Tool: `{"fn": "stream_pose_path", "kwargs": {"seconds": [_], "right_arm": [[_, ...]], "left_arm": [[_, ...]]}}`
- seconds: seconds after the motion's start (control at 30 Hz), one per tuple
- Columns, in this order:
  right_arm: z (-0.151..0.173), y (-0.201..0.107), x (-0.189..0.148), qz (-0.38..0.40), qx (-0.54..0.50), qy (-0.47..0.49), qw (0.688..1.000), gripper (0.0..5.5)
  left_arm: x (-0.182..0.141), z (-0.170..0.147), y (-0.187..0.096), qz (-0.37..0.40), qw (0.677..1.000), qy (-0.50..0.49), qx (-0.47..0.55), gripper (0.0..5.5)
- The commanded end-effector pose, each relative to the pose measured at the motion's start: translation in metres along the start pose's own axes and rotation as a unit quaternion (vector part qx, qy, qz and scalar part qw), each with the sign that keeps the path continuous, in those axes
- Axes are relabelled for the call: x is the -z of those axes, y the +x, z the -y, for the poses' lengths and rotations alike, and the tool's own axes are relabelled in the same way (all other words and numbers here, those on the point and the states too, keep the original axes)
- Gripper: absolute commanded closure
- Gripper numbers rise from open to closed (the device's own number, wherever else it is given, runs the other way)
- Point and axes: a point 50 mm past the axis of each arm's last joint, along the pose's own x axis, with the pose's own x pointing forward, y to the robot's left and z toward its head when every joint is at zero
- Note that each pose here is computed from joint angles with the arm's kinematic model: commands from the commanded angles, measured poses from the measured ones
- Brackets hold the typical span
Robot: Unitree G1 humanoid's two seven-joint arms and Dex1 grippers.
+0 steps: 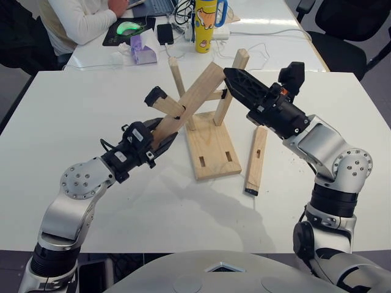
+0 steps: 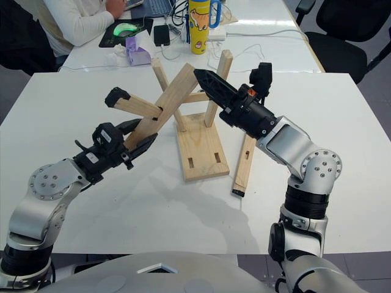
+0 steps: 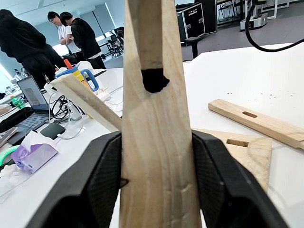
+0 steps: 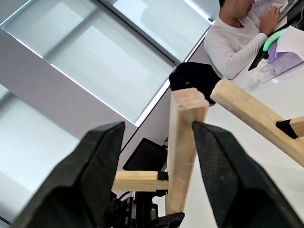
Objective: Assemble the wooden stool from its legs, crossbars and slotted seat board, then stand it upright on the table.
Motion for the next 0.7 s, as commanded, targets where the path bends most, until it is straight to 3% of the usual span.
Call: {"fn": "stream_pose_path", "kwargs": {"seconds": [0.03,0.4,0.7], "right_arm": [[0.001,-0.001,0.005,-0.010,0.007,0.000,1.000,2.85],[0.001,0.002,0.001,0.002,0.007,-0.002,1.000,2.85],[-0.002,0.003,0.002,0.003,-0.004,0.000,1.000,4.21]], "left_arm": [[-0.012,-0.005,0.004,0.039,0.999,-0.001,-0.004,3.44],[-0.008,0.010,0.005,0.025,0.999,-0.008,0.039,3.44],[-0.009,0.007,0.008,0.027,0.999,-0.001,0.029,3.44]]}}
